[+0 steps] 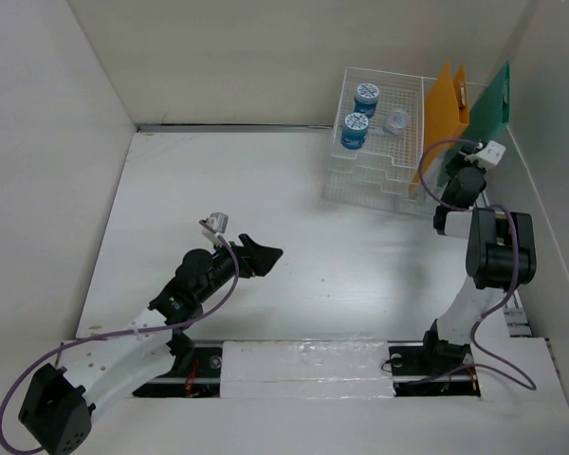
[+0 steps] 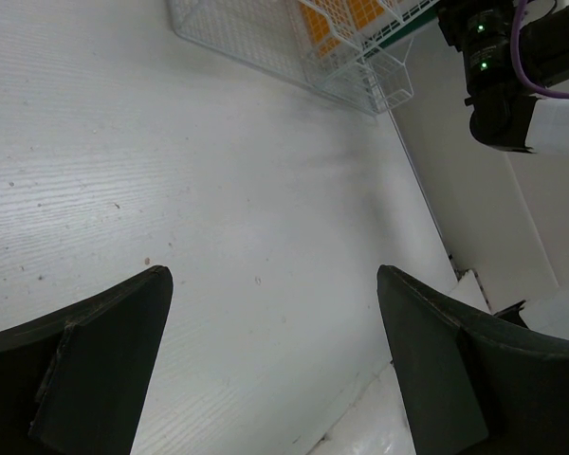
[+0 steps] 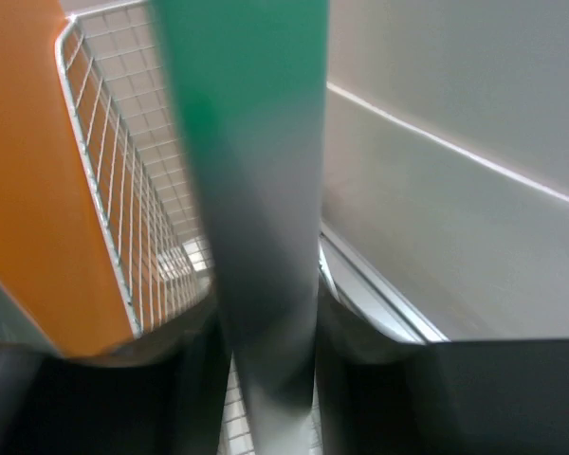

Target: Organize the desk

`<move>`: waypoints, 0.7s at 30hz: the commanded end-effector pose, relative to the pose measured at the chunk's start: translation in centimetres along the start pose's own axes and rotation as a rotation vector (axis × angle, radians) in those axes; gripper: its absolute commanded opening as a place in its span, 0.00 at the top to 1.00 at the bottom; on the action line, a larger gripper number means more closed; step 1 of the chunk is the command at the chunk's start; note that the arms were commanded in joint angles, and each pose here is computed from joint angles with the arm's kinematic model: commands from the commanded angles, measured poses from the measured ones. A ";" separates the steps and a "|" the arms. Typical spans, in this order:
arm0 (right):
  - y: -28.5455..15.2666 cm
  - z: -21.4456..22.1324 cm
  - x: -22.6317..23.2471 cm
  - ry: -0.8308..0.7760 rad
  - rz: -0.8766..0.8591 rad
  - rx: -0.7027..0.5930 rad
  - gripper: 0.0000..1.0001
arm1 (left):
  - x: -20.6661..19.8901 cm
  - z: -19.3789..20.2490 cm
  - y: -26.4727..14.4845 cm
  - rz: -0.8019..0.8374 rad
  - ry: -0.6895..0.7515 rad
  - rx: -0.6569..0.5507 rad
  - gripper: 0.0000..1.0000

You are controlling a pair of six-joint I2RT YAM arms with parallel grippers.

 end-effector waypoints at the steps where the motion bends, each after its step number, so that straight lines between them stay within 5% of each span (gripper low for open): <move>1: -0.1 -4.5 -1.0 0.065 0.023 -0.132 0.56 | -1.0 -0.4 0.1 0.050 0.012 -0.021 0.13; 8: -1.1 -5.7 -1.7 0.092 0.025 -0.116 0.32 | -1.1 -0.5 -0.2 0.053 -0.001 -0.028 0.13; 9: -1.3 -5.6 -1.7 0.108 0.027 -0.110 0.23 | -1.3 -0.6 -0.2 0.057 -0.007 -0.030 0.13; 10: -1.5 -6.7 -1.9 0.120 0.028 -0.127 0.00 | -1.5 -0.7 -0.2 0.060 -0.011 -0.028 0.13; 21: -7.9 -20.0 -3.6 0.296 0.108 -0.216 0.00 | -5.1 -2.5 -1.3 0.140 -0.034 -0.050 0.09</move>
Point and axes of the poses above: each gripper's point midway between its finger pads, its own y axis out along the fingers, its own x axis along the line the jaws close on, z = x × y, the point moved 2 cm from there along -y, back along the fingers, and after that the axes turned 12 degrees about -y, right-handed, at the moved point
